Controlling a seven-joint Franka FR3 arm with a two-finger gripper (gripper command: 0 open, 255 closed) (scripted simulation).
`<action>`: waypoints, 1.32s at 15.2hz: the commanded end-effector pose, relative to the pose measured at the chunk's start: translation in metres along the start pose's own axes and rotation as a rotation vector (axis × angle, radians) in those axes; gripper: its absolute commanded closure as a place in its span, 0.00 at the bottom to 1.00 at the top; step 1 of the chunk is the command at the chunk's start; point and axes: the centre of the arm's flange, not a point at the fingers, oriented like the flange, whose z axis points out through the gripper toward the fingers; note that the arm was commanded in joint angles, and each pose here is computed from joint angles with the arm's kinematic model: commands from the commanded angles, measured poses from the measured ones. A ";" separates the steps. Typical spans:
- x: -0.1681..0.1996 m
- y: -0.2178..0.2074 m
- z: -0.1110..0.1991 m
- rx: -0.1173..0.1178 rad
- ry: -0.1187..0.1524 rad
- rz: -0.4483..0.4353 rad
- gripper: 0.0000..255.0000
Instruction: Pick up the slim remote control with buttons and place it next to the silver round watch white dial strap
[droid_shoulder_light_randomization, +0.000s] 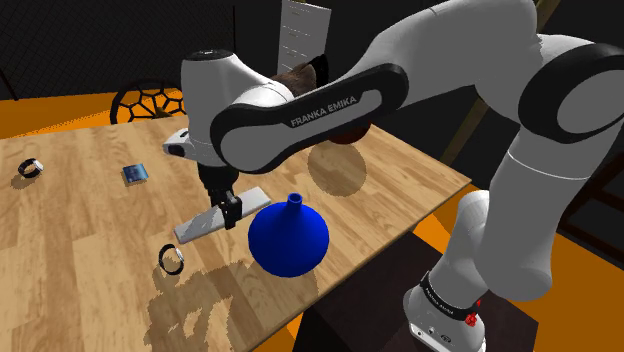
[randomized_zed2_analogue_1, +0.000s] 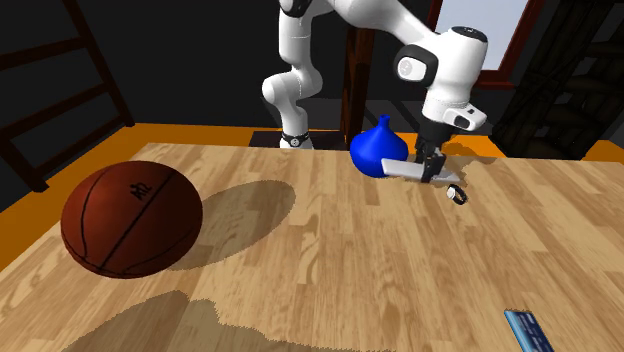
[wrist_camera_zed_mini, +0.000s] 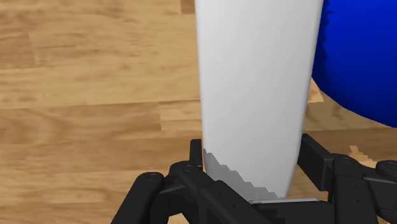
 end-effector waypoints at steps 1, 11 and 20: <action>0.001 0.000 0.011 0.002 -0.001 0.000 1.00; 0.001 -0.001 0.066 0.002 -0.001 0.000 1.00; 0.001 -0.001 0.066 0.002 -0.001 0.000 0.00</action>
